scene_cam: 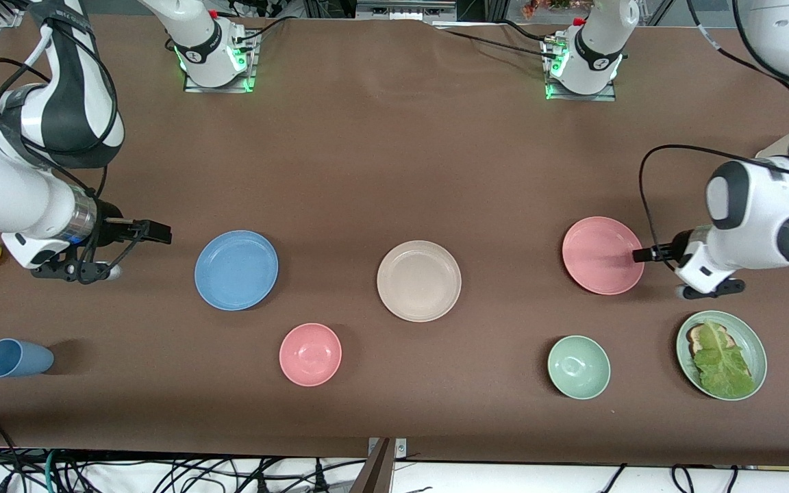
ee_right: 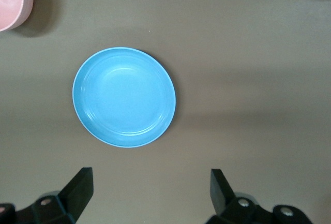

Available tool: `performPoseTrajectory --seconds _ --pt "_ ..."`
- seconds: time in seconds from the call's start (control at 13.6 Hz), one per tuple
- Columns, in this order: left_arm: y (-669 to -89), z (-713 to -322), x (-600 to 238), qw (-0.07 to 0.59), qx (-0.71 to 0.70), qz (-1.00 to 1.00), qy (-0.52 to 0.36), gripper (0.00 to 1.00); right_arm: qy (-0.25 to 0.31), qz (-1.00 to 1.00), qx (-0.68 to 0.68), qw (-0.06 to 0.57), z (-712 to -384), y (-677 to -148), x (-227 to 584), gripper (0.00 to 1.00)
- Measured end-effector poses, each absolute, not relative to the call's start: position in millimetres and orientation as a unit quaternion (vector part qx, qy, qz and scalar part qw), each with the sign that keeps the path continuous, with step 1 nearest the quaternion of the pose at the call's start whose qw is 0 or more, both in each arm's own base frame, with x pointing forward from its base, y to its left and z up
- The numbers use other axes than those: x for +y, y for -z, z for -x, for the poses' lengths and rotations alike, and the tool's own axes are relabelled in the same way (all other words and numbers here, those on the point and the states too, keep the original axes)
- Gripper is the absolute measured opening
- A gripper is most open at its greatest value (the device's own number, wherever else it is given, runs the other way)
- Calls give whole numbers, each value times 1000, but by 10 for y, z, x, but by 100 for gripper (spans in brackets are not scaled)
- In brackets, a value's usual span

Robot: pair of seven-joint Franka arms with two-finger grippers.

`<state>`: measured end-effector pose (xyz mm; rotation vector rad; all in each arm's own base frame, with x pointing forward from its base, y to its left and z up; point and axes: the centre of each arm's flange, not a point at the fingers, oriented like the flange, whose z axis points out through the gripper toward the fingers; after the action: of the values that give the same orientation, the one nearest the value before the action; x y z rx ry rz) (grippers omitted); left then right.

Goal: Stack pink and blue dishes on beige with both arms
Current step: 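Reach the left gripper to the pink plate rim and grasp it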

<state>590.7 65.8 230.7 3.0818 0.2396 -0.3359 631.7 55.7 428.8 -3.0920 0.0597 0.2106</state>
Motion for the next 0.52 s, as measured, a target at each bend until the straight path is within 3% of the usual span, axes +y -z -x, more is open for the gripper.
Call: performPoseTrajectory --seconds 0.37,0.44,0.52 --pt "-1727 -5703 690 26 18 -992 120 99 -71 997 21 20 -6398 -4039 507 100" --pt "-1691 -5692 732 28 12 -992 121 96 -72 997 21 20 -6436 -3919 480 100" --pt "-1684 -5686 771 29 12 -992 121 85 -72 997 20 20 -6475 -3790 446 100"
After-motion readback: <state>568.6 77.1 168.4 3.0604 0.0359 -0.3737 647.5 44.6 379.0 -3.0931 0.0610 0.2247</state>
